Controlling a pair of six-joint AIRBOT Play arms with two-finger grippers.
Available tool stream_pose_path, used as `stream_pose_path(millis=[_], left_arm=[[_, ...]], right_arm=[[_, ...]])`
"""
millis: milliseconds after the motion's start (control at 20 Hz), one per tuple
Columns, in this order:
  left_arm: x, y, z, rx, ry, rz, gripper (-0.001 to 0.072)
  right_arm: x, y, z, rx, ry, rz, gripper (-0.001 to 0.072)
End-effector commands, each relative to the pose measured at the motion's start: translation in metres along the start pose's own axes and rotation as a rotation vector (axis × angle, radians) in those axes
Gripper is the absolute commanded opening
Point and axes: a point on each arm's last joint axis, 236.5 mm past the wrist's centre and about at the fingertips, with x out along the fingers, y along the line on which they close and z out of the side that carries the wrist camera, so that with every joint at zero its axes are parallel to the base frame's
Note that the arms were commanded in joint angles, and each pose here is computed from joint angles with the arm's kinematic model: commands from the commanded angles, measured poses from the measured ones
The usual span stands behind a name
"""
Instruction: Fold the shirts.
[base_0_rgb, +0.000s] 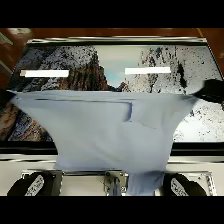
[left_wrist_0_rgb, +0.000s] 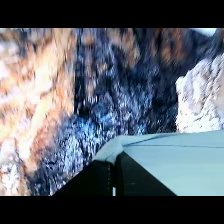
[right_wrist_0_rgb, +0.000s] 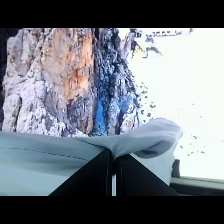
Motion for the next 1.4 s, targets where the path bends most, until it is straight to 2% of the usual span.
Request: stream_pose_path(millis=[0,100,250,400,600,800,1150,1350], left_arm=[[0.116,0.038,-0.036,-0.123,0.219,-0.032,0.0039],[0.172,0.050,-0.046,-0.194,0.305,-0.073,0.0039],[0.227,0.064,-0.030,-0.191,0.271,-0.111,0.0039],[0.260,0.066,-0.003,-0.175,0.172,-0.140,0.0039],[0.275,0.071,0.027,-0.141,0.038,-0.079,0.0039],[0.281,0.056,0.013,-0.127,0.094,-0.112,0.0040],[0.262,0.019,-0.065,-0.206,0.451,-0.247,0.0039],[0.247,0.013,-0.102,-0.305,0.626,-0.225,0.0040]], right_arm=[[0.150,-0.020,0.026,0.044,0.081,0.013,0.0049],[0.215,-0.023,0.060,0.053,-0.009,0.006,0.0051],[0.265,-0.020,0.107,0.083,-0.196,0.014,0.0051],[0.282,-0.017,0.137,0.074,-0.336,0.001,0.0050],[0.270,-0.015,0.179,0.143,-0.536,0.014,0.0050],[0.286,-0.010,0.146,0.117,-0.378,0.020,0.0050],[0.296,-0.030,0.063,0.004,-0.019,-0.090,0.0050],[0.292,-0.040,0.031,-0.005,0.120,-0.136,0.0050]])
